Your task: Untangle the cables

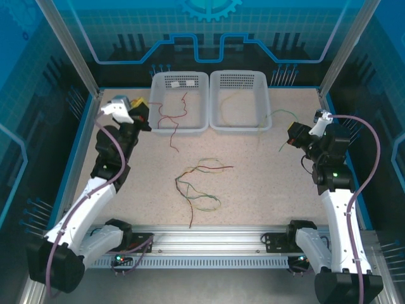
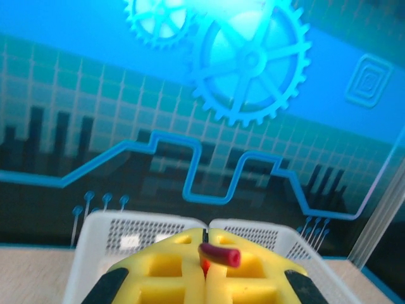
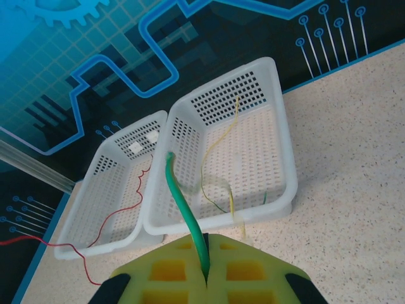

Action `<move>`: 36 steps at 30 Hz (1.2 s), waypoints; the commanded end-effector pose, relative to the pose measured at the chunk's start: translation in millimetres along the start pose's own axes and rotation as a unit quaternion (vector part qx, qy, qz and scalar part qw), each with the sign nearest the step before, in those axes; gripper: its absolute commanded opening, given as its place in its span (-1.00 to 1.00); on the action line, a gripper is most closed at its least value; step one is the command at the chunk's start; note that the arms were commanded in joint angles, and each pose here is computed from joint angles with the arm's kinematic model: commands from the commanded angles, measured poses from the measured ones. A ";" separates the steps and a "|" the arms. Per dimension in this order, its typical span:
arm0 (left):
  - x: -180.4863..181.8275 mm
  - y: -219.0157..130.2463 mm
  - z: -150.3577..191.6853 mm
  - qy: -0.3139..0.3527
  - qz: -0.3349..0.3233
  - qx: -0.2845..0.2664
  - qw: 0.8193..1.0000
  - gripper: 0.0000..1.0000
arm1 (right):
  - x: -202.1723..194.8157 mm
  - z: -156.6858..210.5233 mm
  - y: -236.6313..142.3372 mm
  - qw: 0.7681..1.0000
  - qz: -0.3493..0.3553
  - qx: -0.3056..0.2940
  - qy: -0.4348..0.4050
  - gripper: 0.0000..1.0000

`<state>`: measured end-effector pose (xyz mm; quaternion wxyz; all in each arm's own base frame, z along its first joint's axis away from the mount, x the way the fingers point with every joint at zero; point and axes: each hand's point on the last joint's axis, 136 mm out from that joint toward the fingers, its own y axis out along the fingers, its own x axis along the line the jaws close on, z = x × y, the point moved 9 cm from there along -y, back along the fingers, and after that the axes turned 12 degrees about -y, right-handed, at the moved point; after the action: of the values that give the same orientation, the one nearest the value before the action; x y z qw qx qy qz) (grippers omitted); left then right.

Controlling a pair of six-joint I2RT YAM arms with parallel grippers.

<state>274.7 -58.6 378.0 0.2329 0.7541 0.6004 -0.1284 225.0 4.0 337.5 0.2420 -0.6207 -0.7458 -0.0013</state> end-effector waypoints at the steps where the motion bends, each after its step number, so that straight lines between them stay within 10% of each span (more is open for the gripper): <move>1: -15.8 13.9 -24.1 0.024 0.033 -0.013 0.999 -1.00 | 2.5 -4.7 -4.2 1.000 -0.016 -0.018 -0.003 -1.00; 12: -32.0 65.1 -55.6 0.097 0.033 -0.058 0.993 -1.00 | 8.1 -8.5 -15.0 0.999 -0.023 -0.037 -0.019 -1.00; 26: 38.9 176.8 76.9 0.183 -0.021 0.040 0.982 -1.00 | 11.6 -4.7 -22.2 0.999 -0.030 -0.028 -0.022 -1.00; 36: 80.3 179.2 160.5 0.107 -0.080 0.164 0.977 -1.00 | 13.1 -9.0 -21.6 0.999 -0.033 -0.027 -0.026 -1.00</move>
<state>479.3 -100.7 241.1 0.0204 0.7502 0.6482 -0.1289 207.8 8.8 350.1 0.2151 -0.6049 -0.7666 -0.0131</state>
